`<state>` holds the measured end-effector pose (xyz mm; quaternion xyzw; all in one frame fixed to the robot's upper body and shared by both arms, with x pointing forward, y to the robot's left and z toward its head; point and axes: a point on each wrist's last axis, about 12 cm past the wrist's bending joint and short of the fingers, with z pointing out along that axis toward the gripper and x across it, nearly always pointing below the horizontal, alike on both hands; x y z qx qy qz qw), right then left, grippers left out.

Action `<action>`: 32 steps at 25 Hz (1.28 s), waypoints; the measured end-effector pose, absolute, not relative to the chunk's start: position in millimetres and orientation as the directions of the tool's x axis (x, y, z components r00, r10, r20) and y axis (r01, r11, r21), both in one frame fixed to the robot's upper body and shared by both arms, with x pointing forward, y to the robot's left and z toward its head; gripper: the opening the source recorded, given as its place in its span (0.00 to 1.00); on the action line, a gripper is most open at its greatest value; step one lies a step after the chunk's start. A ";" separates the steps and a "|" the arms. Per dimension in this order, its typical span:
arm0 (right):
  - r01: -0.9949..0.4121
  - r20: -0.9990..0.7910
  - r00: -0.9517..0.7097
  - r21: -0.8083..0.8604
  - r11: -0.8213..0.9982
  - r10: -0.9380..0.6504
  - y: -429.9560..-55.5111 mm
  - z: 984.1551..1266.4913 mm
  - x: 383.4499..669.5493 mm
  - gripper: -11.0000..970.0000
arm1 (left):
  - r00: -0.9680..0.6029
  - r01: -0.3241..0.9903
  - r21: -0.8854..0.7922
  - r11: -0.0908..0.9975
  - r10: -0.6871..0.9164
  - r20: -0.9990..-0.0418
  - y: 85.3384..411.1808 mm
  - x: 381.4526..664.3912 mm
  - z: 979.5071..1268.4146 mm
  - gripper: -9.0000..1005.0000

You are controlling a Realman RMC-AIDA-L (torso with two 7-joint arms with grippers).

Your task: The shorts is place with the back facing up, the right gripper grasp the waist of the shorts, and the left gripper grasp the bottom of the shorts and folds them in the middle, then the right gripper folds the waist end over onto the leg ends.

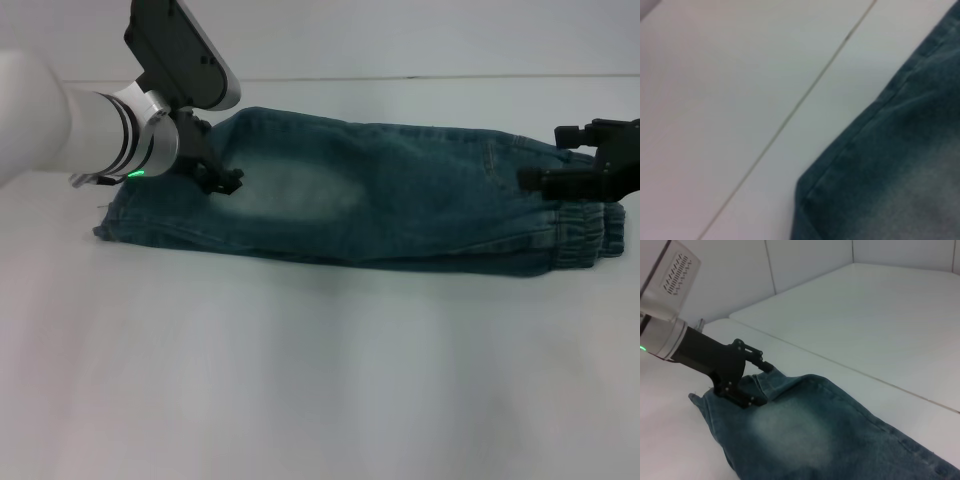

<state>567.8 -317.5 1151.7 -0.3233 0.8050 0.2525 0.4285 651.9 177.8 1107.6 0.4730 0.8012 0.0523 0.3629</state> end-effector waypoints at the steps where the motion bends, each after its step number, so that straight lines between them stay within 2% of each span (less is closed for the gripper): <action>1: -0.738 -0.854 -0.423 0.129 0.663 -0.304 -317.1 1151.9 568.1 0.95 | -0.293 0.723 0.422 0.547 0.796 -0.530 177.0 650.5 1109.0 0.73; 4: -0.740 -0.854 -0.422 0.131 0.659 -0.304 -315.6 1151.8 568.5 0.95 | -0.291 0.709 0.447 0.545 0.804 -0.519 173.4 648.4 1106.2 0.77; 20: -0.747 -0.851 -0.430 0.149 0.648 -0.301 -311.3 1148.1 569.0 0.95 | -0.284 0.663 0.512 0.546 0.816 -0.503 162.1 653.9 1081.9 0.76; 32: -0.783 -0.863 -0.410 0.168 0.599 -0.295 -307.0 1146.6 562.5 0.95 | -0.273 0.622 0.547 0.560 0.810 -0.519 167.8 657.0 1073.8 0.76</action>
